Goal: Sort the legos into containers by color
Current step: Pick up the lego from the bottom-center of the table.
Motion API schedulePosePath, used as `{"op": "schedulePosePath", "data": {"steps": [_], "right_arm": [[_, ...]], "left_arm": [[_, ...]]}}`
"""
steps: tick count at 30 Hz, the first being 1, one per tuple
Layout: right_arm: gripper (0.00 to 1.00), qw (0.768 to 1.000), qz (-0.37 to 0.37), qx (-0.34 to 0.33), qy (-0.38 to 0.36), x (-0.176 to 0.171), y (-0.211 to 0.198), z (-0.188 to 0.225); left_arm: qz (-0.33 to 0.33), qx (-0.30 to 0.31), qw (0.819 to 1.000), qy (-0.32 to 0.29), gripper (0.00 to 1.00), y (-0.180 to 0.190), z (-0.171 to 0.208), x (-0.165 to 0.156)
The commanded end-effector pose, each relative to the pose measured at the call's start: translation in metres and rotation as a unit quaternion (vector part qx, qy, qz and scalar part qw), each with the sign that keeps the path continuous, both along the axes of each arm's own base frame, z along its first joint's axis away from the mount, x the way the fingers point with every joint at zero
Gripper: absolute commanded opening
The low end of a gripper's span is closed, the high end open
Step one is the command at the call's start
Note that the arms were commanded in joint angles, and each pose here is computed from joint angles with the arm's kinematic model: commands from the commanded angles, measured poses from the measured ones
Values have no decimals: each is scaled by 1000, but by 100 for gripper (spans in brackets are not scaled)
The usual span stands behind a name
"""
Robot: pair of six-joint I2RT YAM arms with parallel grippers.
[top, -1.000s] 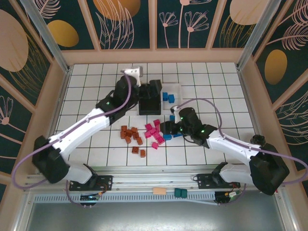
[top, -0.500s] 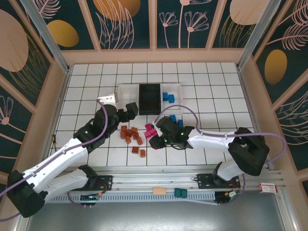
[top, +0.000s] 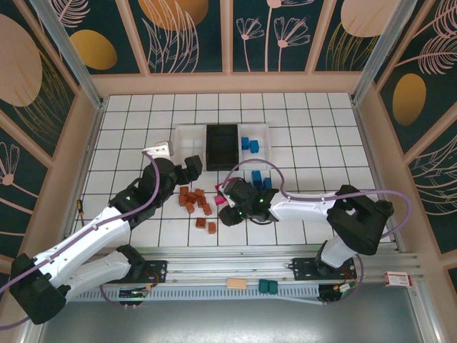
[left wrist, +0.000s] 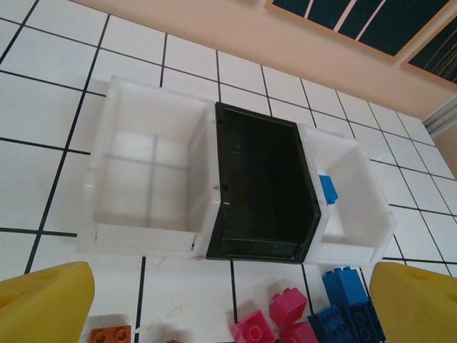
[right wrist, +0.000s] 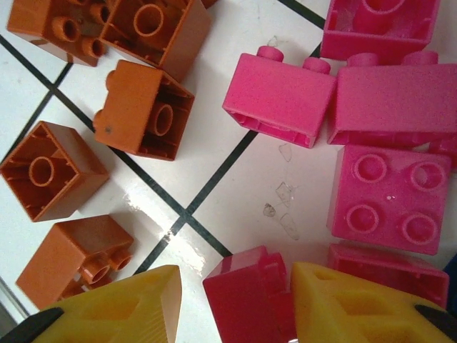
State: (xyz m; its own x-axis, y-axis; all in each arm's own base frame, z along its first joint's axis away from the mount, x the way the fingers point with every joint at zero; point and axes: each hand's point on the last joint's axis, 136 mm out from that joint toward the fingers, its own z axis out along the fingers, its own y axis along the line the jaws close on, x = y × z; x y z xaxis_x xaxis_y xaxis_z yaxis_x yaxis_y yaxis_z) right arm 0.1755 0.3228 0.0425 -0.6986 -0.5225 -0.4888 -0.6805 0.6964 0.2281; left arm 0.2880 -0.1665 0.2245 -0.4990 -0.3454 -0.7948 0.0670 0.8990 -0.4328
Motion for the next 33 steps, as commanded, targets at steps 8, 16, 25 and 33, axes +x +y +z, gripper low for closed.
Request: {"op": "schedulePosePath", "data": {"steps": [8,16,25,33], "right_arm": [[46,999,8,-50,-8,1,-5,-19],[44,998,10,-54,-13,1,-8,-17],[33,998,3,-54,-30,6,-11,-13],[24,997,-9,25,-66,22,4,34]], "left_arm": [[13,-2,1000,0,98,7,-1,-2],[14,1,1000,5,98,7,-3,-1],[15,0,1000,3,98,8,-1,-1],[17,6,1000,3,99,9,1,-2]]}}
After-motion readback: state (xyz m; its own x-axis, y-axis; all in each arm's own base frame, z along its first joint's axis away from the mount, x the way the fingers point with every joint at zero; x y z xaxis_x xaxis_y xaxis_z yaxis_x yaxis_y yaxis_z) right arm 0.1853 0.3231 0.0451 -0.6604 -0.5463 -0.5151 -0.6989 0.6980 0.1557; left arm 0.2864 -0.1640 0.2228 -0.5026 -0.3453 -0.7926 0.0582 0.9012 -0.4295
